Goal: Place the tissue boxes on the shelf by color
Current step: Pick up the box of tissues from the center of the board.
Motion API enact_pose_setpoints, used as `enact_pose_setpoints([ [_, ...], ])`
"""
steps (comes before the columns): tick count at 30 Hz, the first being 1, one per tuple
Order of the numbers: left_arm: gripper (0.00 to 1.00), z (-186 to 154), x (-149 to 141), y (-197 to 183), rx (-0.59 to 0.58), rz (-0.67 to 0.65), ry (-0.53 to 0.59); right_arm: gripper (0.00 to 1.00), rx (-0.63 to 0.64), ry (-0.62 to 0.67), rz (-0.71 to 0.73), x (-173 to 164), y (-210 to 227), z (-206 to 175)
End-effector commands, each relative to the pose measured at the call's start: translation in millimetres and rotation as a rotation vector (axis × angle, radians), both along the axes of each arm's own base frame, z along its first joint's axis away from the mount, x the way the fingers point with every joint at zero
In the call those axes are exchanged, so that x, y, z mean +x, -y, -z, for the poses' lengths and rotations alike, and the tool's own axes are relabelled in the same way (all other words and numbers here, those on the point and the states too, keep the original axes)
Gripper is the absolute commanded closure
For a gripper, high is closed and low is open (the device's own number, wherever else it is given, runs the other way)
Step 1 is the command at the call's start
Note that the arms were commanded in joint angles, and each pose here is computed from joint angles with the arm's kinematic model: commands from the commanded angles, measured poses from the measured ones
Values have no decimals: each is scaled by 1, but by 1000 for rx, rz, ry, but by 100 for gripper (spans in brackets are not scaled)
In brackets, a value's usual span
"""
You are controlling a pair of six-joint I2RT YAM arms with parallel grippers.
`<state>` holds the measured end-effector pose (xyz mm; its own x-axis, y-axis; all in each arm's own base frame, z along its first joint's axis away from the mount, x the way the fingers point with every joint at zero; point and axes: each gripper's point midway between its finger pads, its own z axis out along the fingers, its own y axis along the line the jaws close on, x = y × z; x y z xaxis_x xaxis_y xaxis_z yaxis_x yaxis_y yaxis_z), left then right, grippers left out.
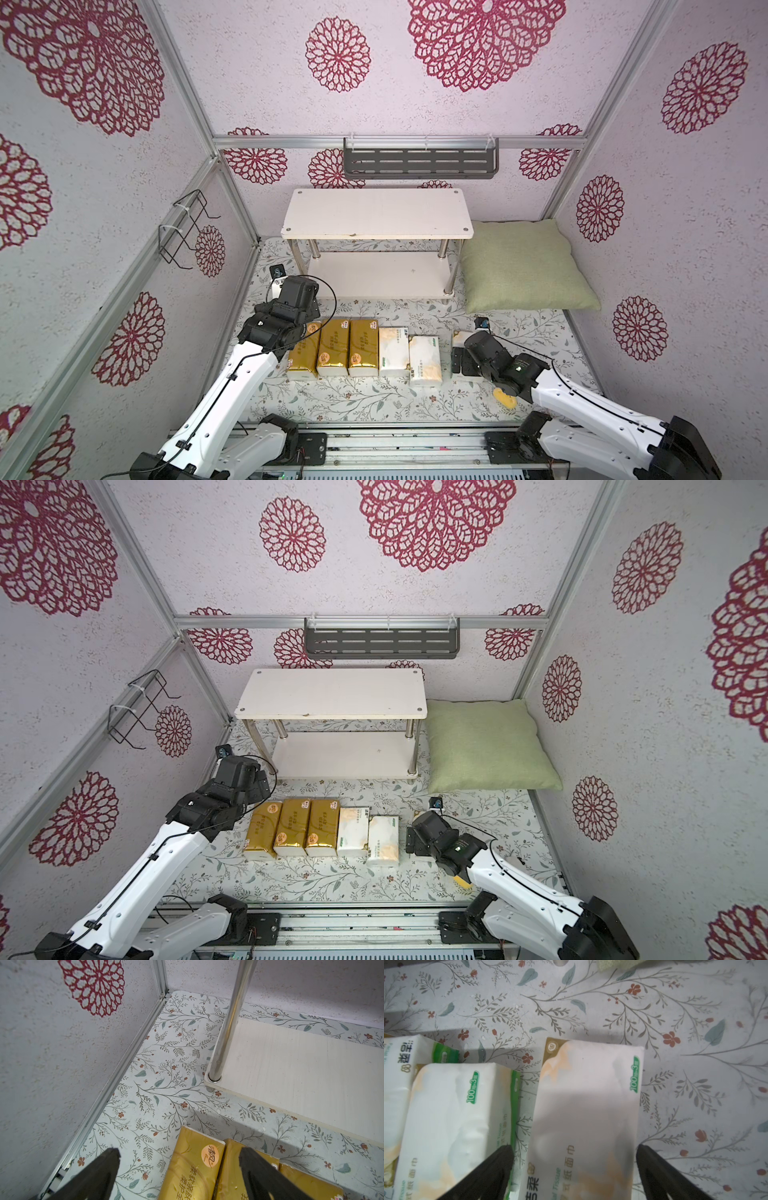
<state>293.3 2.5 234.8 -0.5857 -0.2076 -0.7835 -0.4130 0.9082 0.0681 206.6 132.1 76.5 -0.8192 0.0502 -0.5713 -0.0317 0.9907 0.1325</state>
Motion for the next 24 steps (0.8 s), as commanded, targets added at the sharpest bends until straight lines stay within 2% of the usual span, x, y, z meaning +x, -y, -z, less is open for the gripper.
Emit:
enact_pose_setpoints([
  [1, 3, -4, 0, -3, -5, -7, 13, 1, -19, 0, 53, -5, 5, -4],
  [11, 3, -7, -3, -5, -1, -7, 21, 1, -45, 11, 110, -14, 7, 4],
  [19, 3, -7, -4, -4, -4, -5, 23, 1, 10, 84, 157, -12, 8, 10],
  [24, 3, -8, -5, -5, -5, -7, 29, 1, -6, 114, 168, -10, 11, 11],
])
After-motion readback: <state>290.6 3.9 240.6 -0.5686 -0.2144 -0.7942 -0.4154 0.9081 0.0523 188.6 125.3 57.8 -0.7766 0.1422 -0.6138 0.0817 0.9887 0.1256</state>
